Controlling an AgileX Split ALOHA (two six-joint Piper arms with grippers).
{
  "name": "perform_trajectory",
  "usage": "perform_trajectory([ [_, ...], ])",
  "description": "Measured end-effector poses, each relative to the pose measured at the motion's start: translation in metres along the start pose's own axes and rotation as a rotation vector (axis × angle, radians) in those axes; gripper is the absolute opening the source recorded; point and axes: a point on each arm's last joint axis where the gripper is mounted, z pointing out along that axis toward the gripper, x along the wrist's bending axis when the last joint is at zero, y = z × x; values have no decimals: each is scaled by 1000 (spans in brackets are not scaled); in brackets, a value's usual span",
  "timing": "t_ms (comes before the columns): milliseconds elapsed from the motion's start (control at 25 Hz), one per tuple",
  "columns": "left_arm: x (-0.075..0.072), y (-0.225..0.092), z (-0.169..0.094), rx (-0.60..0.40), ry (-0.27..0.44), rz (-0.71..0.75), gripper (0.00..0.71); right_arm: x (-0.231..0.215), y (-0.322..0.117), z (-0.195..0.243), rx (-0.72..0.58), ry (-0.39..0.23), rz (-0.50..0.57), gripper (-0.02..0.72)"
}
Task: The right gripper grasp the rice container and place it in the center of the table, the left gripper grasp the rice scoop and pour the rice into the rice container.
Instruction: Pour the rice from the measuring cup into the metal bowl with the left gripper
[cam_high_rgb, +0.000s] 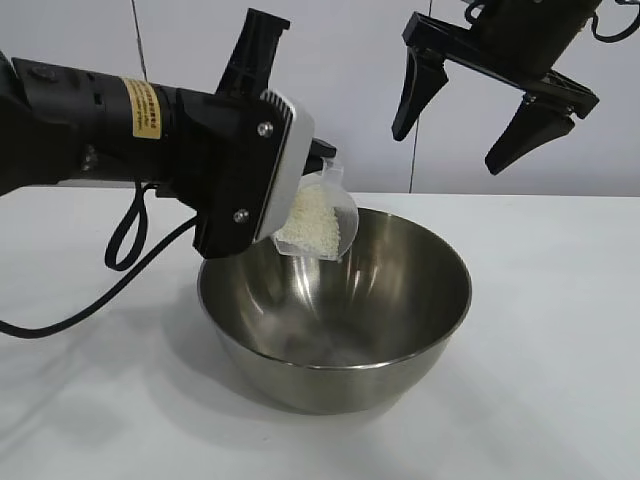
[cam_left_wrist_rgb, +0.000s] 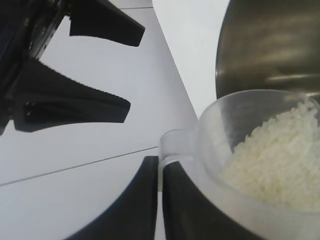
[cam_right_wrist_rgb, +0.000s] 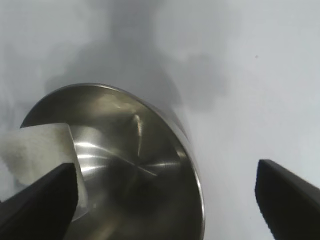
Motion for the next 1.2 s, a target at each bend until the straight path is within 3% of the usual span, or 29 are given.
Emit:
perform_trajectory([
  [680,2,2,1,-29,22,189,12,0,-1,0,15,-3,-22,660],
  [1040,22,-2,10,-62,62,310,12,0,-1,0,15,-3,-25,660],
  [1200,23,-1,10,-86,59,357,12,0,-1,0,15,-4,-28,660],
])
